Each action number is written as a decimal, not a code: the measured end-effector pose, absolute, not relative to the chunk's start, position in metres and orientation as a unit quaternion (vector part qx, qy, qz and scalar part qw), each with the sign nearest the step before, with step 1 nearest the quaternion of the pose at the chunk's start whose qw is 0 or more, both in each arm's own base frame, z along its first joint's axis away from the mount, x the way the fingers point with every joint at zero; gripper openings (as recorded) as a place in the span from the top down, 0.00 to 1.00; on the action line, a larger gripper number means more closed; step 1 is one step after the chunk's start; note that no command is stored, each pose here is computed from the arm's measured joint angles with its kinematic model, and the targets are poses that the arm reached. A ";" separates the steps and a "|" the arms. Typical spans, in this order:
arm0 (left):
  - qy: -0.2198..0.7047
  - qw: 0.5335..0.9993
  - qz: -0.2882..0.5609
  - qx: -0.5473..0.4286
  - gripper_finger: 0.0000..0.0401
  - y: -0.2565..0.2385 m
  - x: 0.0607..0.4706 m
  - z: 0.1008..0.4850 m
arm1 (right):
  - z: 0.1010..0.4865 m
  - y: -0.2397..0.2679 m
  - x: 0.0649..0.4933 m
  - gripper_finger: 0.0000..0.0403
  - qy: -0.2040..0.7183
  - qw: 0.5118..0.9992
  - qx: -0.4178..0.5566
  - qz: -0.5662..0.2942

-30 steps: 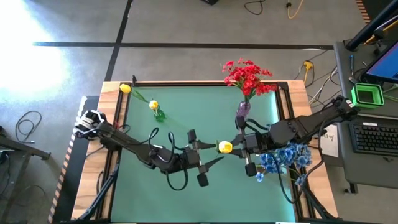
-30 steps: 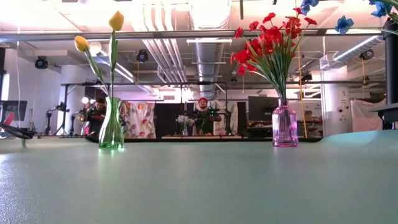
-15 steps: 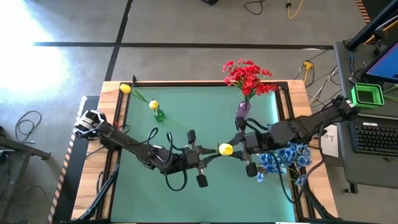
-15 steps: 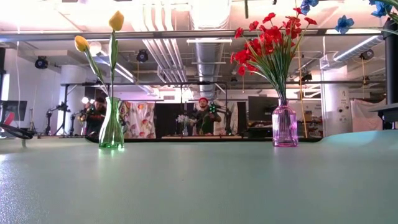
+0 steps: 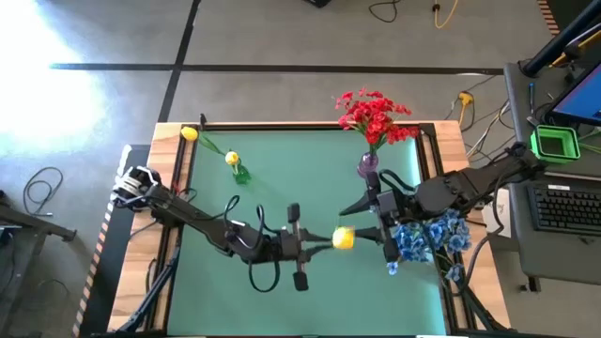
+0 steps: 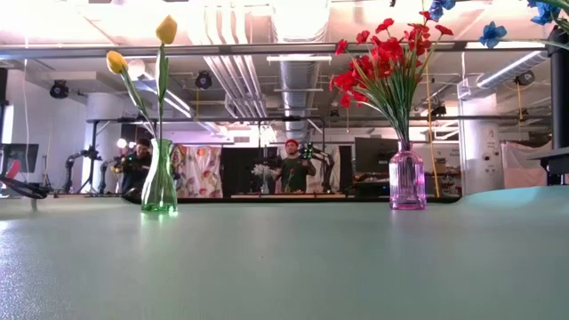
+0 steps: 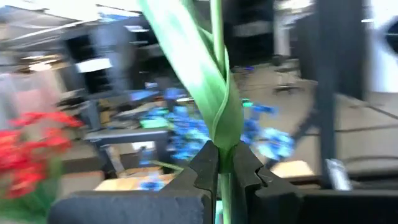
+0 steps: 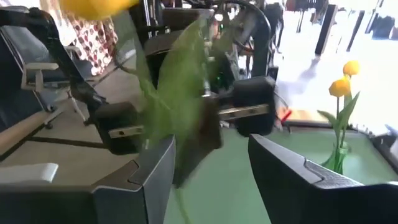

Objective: Sort flowers into vase by color
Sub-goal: Put the yellow tulip into the green vase

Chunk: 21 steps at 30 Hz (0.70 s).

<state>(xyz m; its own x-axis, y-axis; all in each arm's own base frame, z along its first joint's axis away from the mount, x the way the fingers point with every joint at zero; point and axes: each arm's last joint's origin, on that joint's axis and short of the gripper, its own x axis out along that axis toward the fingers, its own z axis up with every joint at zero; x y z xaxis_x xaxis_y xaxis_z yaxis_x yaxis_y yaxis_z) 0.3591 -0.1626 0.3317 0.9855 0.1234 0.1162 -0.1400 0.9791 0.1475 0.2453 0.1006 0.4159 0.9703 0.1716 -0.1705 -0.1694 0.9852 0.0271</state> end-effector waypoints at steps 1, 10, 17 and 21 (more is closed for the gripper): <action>-0.053 0.994 0.049 0.080 1.00 -0.164 0.360 0.328 | 0.415 0.100 0.243 0.51 0.093 0.992 0.012 0.085; -0.046 0.995 0.036 0.077 1.00 -0.176 0.379 0.280 | 0.422 0.094 0.230 0.51 0.096 0.991 0.036 0.082; -0.043 0.996 0.018 0.070 1.00 -0.183 0.383 0.266 | 0.423 0.092 0.226 0.51 0.100 0.990 0.053 0.081; -0.046 0.997 0.015 0.061 1.00 -0.186 0.384 0.262 | 0.423 0.092 0.226 0.51 0.100 0.990 0.056 0.081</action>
